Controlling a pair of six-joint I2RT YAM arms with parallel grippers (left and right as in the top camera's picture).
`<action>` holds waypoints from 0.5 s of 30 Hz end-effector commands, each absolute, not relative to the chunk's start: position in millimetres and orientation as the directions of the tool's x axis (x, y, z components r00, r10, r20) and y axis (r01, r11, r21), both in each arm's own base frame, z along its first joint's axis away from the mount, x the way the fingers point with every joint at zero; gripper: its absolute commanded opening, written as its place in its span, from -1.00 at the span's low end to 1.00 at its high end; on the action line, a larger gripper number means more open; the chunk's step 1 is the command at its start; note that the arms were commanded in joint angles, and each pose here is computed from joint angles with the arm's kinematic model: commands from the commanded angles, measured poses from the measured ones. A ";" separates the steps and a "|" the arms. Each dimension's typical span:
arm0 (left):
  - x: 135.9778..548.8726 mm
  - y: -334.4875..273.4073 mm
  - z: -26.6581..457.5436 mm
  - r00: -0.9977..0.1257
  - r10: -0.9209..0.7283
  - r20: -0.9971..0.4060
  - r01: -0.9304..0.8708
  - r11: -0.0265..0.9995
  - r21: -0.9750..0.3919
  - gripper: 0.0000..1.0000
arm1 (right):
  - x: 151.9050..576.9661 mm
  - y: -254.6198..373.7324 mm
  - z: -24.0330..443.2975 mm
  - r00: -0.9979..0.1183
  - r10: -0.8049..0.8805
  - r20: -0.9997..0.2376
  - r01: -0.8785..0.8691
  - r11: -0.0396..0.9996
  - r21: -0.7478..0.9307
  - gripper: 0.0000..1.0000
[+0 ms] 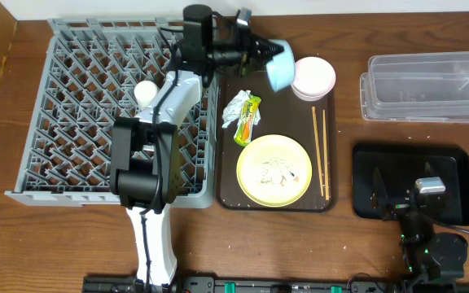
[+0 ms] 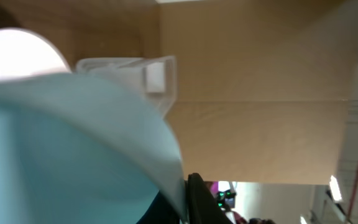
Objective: Sort waste into correct bins and load items into the dishwasher
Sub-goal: 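Carry the light-blue bowl to the rack's back corner and lower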
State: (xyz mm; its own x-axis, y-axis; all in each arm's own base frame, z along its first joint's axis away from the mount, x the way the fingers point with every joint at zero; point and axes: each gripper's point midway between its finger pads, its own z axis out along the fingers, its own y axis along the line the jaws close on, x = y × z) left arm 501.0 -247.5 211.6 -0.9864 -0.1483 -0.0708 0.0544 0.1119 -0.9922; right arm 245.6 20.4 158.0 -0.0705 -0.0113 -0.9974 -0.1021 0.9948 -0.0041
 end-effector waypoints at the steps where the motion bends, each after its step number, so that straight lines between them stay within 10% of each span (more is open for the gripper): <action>1: 504.3 -225.5 250.6 -0.988 -0.154 0.002 -0.006 0.026 -1.000 -0.85 | 245.2 22.7 157.3 -0.070 -0.019 -0.997 -0.111 0.994 -0.011 0.98; 15: 542.3 -73.3 305.3 -0.901 -0.429 -0.063 0.099 -0.062 -0.993 -0.85 | 245.2 22.6 157.3 -0.070 -0.019 -0.997 -0.111 0.994 -0.011 0.99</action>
State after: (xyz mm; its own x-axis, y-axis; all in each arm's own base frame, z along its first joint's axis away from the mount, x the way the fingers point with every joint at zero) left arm 543.5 -99.8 290.1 -0.9158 -0.3946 -0.0744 0.1037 -0.0532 -0.9932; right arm 245.6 20.5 158.1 -0.0702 -0.0113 -0.9975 -0.1025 0.9947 -0.0041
